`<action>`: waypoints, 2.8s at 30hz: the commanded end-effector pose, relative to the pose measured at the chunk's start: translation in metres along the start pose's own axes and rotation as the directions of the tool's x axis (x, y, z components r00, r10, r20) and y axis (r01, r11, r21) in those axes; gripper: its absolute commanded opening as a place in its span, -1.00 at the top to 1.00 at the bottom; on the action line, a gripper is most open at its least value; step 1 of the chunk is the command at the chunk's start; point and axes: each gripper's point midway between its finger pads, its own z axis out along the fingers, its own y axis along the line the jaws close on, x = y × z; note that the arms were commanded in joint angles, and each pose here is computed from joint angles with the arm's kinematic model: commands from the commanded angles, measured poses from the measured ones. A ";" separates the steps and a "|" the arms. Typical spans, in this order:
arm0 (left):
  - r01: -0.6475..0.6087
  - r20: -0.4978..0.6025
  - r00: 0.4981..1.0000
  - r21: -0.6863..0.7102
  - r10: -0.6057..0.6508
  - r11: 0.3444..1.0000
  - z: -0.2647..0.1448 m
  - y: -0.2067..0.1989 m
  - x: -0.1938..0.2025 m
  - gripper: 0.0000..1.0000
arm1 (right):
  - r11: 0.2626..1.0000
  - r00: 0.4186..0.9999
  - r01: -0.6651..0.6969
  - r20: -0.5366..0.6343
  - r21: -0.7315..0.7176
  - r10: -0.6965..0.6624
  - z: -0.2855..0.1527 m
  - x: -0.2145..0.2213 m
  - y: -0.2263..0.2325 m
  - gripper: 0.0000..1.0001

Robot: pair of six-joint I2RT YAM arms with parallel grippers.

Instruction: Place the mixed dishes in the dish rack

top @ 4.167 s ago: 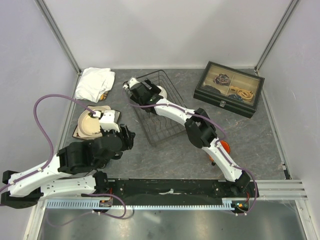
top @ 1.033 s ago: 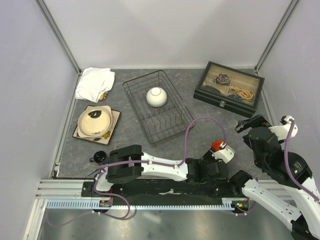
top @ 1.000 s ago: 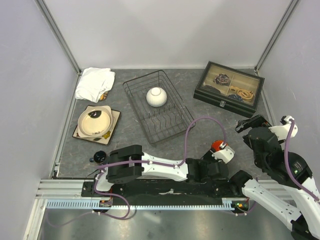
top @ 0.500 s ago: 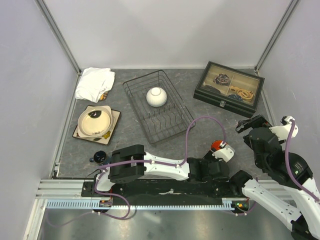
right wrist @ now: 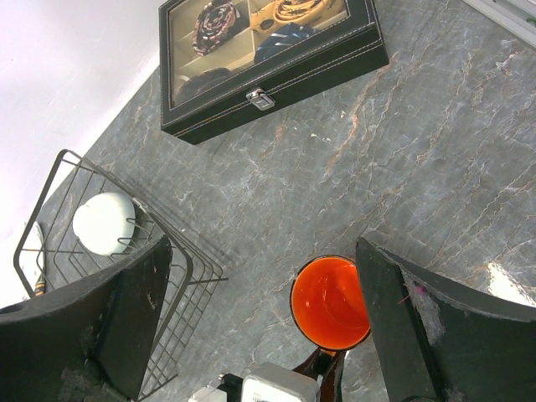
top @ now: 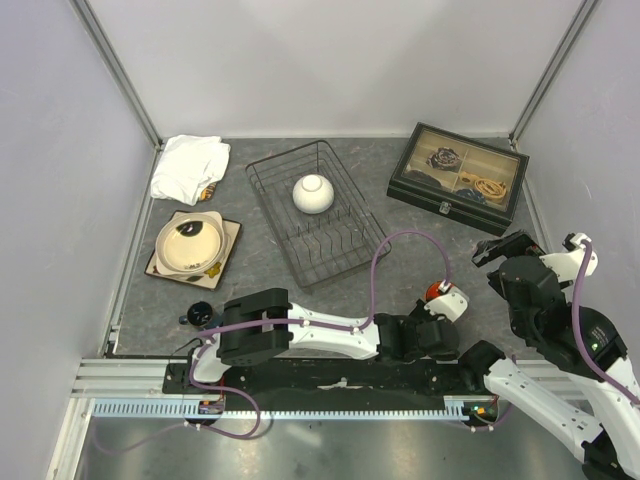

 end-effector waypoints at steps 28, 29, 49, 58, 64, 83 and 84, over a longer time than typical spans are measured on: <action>0.334 0.179 0.921 0.091 -0.345 0.938 -0.114 0.084 -0.115 0.97 | 0.999 0.994 -0.019 0.109 -0.044 0.023 -0.011 -0.035 0.010 -0.96; 0.340 0.181 0.918 0.096 -0.352 0.936 -0.115 0.085 -0.116 0.97 | 0.999 0.994 -0.021 0.107 -0.046 0.026 -0.011 -0.034 0.010 -0.96; 0.343 0.123 0.916 0.256 -0.382 0.904 -0.066 0.039 -0.064 0.97 | 0.999 0.996 -0.007 0.092 -0.051 0.011 -0.009 -0.025 0.004 -0.96; 0.334 0.108 0.923 0.254 -0.370 0.908 -0.059 0.036 -0.038 0.97 | 0.999 0.995 -0.005 0.103 -0.046 0.010 -0.010 -0.027 -0.001 -0.96; 0.334 0.046 0.934 0.242 -0.354 0.911 -0.053 0.027 -0.004 0.97 | 0.999 0.994 -0.010 0.110 -0.045 0.015 -0.010 -0.029 -0.001 -0.96; 0.316 -0.034 0.948 0.211 -0.316 0.925 -0.052 0.022 0.036 0.68 | 0.999 0.993 -0.008 0.121 -0.046 0.013 -0.012 -0.033 -0.003 -0.96; 0.316 -0.038 0.948 0.206 -0.315 0.926 -0.051 0.022 0.038 0.67 | 0.999 0.993 -0.006 0.120 -0.046 0.011 -0.012 -0.032 -0.003 -0.96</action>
